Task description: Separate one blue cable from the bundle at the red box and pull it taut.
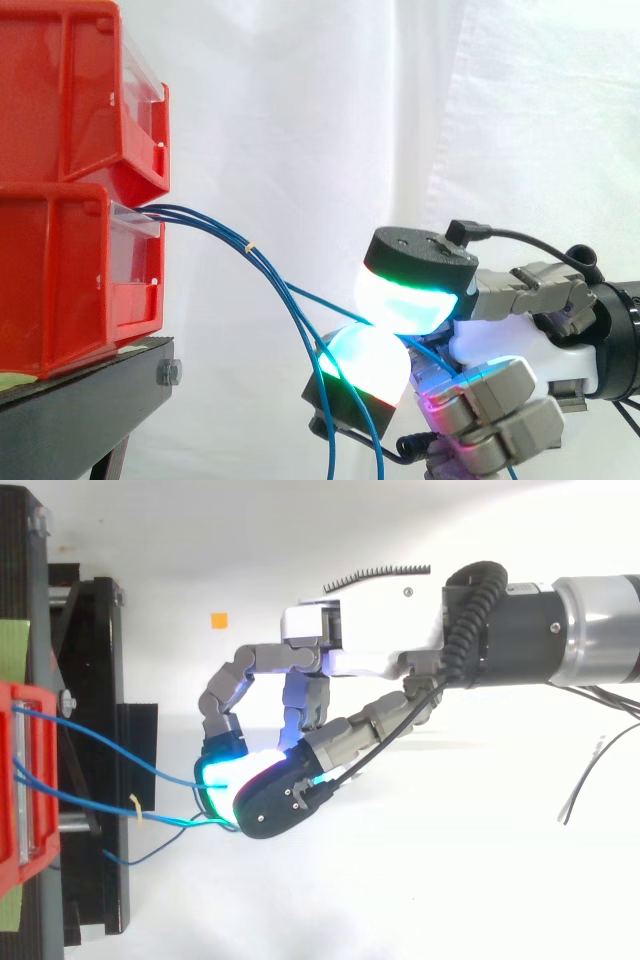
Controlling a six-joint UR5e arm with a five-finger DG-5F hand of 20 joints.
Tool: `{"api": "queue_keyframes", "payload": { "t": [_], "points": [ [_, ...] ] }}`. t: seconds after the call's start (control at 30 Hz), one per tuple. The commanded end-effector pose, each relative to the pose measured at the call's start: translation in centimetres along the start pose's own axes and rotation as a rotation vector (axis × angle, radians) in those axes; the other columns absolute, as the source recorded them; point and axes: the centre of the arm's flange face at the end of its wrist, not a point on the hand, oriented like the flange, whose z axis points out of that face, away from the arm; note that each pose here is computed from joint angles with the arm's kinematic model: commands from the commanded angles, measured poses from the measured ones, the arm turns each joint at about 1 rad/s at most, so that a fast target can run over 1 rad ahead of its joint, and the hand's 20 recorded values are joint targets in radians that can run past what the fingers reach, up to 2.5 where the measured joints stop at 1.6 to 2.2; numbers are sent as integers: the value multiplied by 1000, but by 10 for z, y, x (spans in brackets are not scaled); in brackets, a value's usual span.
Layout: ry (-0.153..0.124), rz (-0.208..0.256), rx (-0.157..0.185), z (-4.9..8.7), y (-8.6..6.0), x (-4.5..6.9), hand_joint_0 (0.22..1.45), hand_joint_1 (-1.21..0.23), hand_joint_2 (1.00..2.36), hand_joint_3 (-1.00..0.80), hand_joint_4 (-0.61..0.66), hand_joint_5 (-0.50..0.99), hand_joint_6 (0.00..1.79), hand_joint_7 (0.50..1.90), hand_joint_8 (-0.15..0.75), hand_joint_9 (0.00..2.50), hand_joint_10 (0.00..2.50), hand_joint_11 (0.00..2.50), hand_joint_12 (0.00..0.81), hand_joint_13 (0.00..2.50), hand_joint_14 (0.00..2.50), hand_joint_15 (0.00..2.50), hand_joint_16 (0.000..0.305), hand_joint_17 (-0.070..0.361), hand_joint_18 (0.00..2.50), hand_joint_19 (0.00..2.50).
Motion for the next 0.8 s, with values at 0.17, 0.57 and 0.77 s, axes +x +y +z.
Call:
{"api": "queue_keyframes", "payload": {
  "t": [0.17, 0.57, 0.77],
  "points": [
    [10, 16, -10, 0, 1, 2, 667, -759, 1015, -141, 44, -155, 918, 1034, 377, 1376, 307, 1598, 385, 1445, 526, 1622, 55, 123, 1175, 829],
    [32, -2, 39, -24, 40, -13, 678, -761, 1015, -149, 45, -156, 916, 1039, 361, 1348, 574, 1570, 397, 1378, 871, 1565, 56, 126, 1211, 863],
    [18, -7, 61, -41, 71, -20, 679, -757, 1015, -160, 47, -157, 917, 1042, 358, 1338, 597, 1557, 395, 1370, 894, 1552, 56, 126, 1207, 863]
  ]
}}
